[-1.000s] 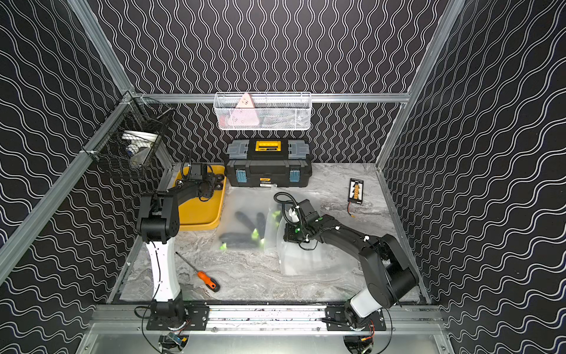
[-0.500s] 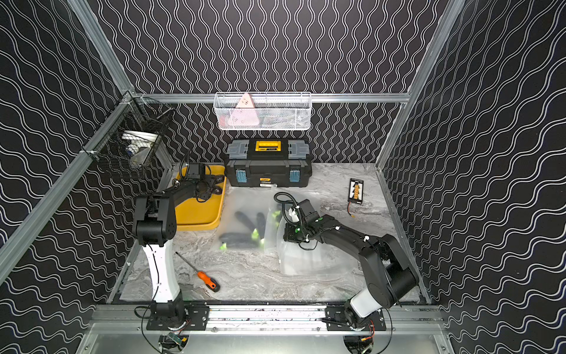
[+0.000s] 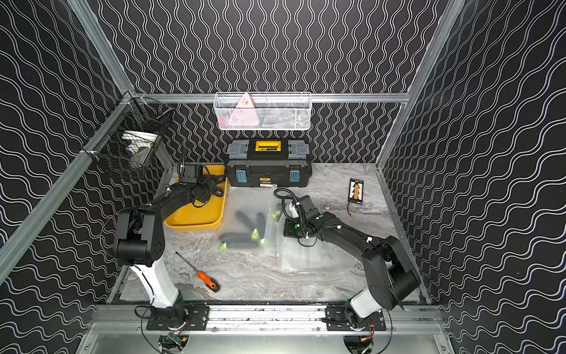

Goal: Place the eggplant in a zip-top bag and seal the zipper
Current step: Pick up the eggplant from the basket, then place the eggplant in the zipper food storage bag.

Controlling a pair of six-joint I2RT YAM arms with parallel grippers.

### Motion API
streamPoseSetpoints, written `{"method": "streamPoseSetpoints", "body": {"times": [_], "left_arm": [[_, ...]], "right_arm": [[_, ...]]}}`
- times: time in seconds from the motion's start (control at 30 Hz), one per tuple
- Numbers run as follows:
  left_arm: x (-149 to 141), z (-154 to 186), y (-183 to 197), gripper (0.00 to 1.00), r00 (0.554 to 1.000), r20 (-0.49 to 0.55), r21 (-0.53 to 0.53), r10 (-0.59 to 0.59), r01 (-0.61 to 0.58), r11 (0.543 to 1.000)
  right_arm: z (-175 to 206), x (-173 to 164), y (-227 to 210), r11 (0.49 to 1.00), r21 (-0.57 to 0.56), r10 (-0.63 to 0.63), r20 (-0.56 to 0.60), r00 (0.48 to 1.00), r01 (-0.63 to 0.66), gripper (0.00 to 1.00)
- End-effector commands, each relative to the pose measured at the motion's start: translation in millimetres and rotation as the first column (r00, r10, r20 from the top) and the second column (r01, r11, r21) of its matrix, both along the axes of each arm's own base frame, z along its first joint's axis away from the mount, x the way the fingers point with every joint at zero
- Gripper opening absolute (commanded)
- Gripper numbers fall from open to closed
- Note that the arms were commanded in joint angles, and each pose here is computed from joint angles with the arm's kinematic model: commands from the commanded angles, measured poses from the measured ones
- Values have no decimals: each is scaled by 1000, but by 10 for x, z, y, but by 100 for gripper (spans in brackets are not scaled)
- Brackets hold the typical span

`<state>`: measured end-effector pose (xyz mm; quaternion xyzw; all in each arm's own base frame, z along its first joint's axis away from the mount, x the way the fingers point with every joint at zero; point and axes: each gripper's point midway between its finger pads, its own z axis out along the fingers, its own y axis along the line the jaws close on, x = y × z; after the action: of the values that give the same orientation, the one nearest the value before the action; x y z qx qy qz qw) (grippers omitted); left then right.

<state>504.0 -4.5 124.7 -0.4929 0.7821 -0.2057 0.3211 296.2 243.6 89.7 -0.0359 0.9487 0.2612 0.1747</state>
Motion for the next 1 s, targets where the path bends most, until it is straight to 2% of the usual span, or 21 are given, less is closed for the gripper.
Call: {"method": "streamPoseSetpoints", "body": {"times": [0.0,0.17,0.27,0.37,0.53,0.67,0.8,0.97], "left_arm": [[-98,238,-285,42,993,31,51,-115,113,992],[-354,610,-868,43,959,79,138,-272,260,956],[-550,785,-1278,43,914,106,175,-392,370,912],[-806,767,-1653,43,873,146,159,-466,444,882],[-1110,647,-2139,43,832,194,106,-521,510,854],[-1277,717,-2427,44,803,216,116,-556,544,831],[-1348,740,-2543,44,800,229,120,-554,542,832],[-1367,526,-2646,44,810,190,162,-554,531,832]], "right_arm": [[-6,41,-45,999,-28,-19,11,1000,20,5],[50,75,-10,1000,-23,-20,3,1000,20,5],[94,98,-7,999,-32,-24,-7,1000,23,5],[120,114,10,999,-21,-48,-26,999,47,5],[147,149,106,995,47,-85,-74,994,88,5],[115,182,129,994,40,-95,-97,991,100,5],[118,214,147,993,43,-106,-100,989,110,5],[171,189,186,990,79,-109,-119,987,119,5]]}}
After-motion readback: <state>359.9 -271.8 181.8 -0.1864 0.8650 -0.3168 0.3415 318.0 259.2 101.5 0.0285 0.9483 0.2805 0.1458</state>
